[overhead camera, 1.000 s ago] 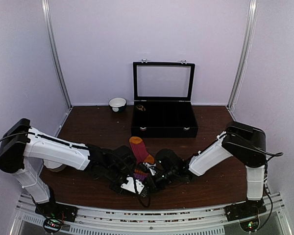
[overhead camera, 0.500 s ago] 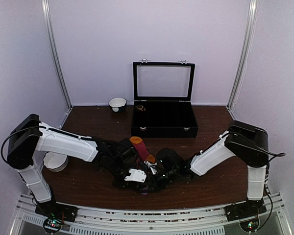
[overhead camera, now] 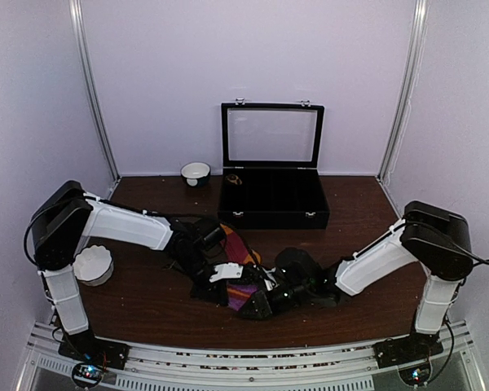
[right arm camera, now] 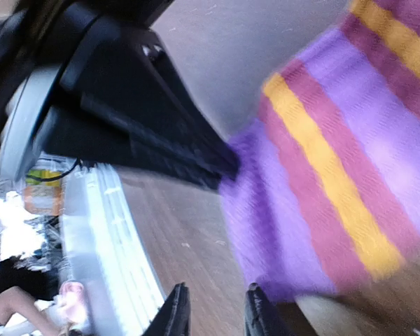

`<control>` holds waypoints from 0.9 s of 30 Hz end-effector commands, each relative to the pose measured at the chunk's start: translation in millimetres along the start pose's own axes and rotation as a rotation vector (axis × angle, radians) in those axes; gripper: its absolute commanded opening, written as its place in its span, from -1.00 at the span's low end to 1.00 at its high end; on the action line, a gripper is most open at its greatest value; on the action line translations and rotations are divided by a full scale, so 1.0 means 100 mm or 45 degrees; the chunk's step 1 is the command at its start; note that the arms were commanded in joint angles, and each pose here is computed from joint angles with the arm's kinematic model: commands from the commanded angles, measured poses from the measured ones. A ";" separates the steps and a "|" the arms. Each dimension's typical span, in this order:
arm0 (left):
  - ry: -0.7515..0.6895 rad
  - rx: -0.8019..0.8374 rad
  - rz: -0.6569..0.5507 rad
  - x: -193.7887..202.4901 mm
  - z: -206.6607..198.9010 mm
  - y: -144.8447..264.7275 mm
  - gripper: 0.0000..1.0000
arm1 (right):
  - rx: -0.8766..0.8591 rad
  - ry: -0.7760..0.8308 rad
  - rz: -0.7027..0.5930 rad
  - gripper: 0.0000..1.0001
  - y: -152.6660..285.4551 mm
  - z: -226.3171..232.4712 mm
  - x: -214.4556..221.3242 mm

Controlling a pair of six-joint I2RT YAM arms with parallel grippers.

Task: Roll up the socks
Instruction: Roll the sock at the center of the board.

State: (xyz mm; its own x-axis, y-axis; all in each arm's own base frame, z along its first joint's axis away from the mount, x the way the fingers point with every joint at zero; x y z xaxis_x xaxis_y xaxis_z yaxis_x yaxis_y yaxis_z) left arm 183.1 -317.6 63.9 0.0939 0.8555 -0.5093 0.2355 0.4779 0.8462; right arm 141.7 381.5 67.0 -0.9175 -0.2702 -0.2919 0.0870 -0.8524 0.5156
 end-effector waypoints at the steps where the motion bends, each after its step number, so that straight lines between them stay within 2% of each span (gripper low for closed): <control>1: 0.181 0.086 -0.006 0.10 0.06 0.03 -1.00 | 0.095 0.274 -0.092 -0.36 0.12 0.14 0.00; 5: 0.210 0.136 -0.017 0.10 0.05 0.01 -1.00 | 0.136 0.338 -0.101 -0.34 0.17 0.16 0.02; 8: 0.242 0.207 -0.041 0.09 0.01 0.01 -1.00 | 0.206 0.474 -0.134 -0.20 0.20 0.24 0.06; 9: 0.257 0.234 -0.048 0.08 0.00 0.01 -1.00 | 0.245 0.550 -0.142 0.01 0.22 0.28 0.09; 10: 0.272 0.265 -0.059 0.08 -0.02 0.02 -1.00 | 0.313 0.633 -0.169 0.78 0.24 0.30 0.11; 11: 0.293 0.288 -0.077 0.08 0.00 0.04 -1.00 | 0.377 0.728 -0.184 0.98 0.24 0.36 0.18; 14: 0.364 0.380 -0.156 0.04 0.01 0.13 -1.00 | 0.584 0.870 -0.257 1.00 0.32 0.39 0.19; 18: 0.424 0.477 -0.205 0.00 0.00 0.19 -1.00 | 0.820 0.901 -0.354 0.99 0.48 0.29 0.19; 22: 0.447 0.502 -0.213 -0.01 0.01 0.17 -1.00 | 1.102 0.669 -0.652 0.99 0.78 -0.01 0.11; 25: 0.498 0.554 -0.226 0.01 0.03 0.15 -1.00 | 1.017 0.724 -0.638 0.99 0.73 -0.01 0.13; 27: 0.535 0.576 -0.239 0.04 0.06 0.15 -1.00 | 1.014 0.877 -0.618 0.99 0.69 0.10 0.13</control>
State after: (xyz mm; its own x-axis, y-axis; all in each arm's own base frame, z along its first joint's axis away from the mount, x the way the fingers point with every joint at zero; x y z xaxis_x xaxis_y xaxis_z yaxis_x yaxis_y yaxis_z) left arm 189.9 -308.4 72.3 -0.2773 0.8318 -0.4808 0.5588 0.5467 0.6236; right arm 125.1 324.7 91.0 -0.4779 -0.3850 -0.7895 -0.6192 -0.4898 0.6137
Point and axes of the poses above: each gripper's point midway between its finger pads, its own y axis back along the fingers, its own z axis along the line the jaws close on, x = y × z, the point moved 5 cm from there along y, back along the fingers, and after that the axes turned 5 degrees about -y, right-handed, at the moved point
